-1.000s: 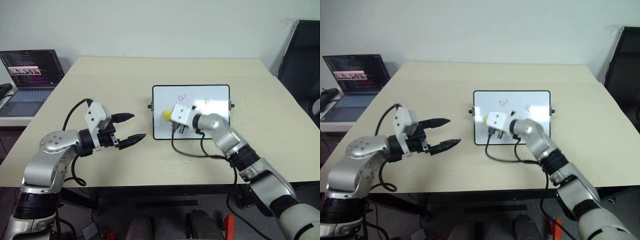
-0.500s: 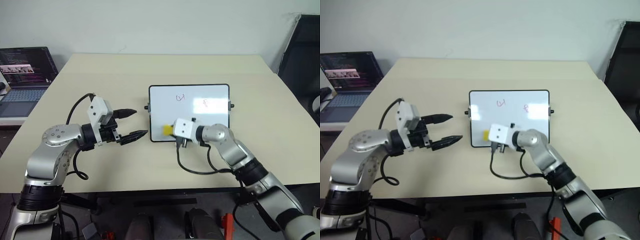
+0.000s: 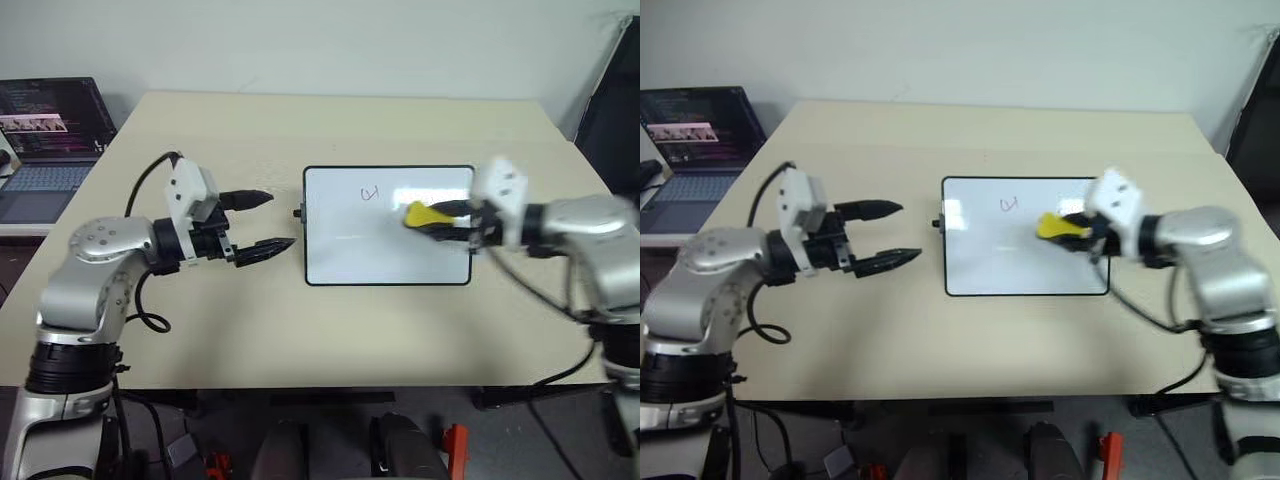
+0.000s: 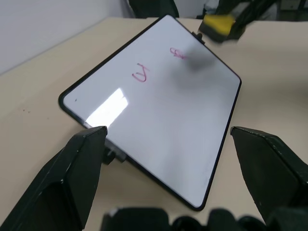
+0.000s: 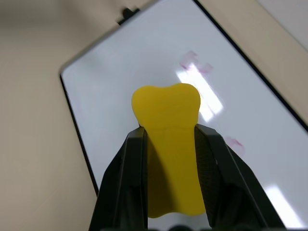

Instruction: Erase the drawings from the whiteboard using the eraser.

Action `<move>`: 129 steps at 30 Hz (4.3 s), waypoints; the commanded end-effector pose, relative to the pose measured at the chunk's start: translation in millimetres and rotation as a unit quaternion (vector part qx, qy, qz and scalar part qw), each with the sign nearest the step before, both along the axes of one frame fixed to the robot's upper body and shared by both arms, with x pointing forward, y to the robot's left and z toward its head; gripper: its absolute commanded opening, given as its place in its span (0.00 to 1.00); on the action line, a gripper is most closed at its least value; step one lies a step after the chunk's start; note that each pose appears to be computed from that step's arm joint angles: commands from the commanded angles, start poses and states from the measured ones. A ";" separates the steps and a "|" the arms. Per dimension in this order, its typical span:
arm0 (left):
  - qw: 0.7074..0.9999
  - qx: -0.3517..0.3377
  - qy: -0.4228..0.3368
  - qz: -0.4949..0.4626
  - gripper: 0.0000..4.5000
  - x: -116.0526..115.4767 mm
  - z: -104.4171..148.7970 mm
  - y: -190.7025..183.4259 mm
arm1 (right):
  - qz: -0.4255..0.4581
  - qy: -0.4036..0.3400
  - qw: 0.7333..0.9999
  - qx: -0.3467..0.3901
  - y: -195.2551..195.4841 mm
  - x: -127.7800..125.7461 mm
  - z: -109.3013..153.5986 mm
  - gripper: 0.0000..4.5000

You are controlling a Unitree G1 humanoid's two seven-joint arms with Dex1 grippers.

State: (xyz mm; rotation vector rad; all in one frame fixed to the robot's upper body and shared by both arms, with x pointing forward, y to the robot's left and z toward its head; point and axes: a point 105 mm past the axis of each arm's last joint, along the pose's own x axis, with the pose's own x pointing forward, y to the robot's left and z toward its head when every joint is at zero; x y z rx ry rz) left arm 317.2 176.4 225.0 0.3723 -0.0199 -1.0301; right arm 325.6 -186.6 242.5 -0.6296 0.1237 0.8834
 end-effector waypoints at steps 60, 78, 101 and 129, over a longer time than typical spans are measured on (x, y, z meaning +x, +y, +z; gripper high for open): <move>1.000 0.009 0.020 -0.022 1.00 -0.3 -11.8 -13.2 | -0.054 -0.148 0.987 -0.009 90.0 98.3 3.5 0.22; 1.000 0.014 0.019 -0.006 1.00 -2.2 -11.5 -7.9 | -0.013 -0.056 0.993 -0.102 126.5 74.2 -80.1 0.22; 0.999 0.044 0.010 -0.025 1.00 5.4 1.3 0.1 | -0.044 -0.002 0.997 -0.057 -52.1 -34.3 20.8 0.22; 0.999 0.039 0.026 -0.014 1.00 7.6 -10.6 2.4 | -0.083 0.001 0.995 -0.050 -73.1 -14.0 1.5 0.22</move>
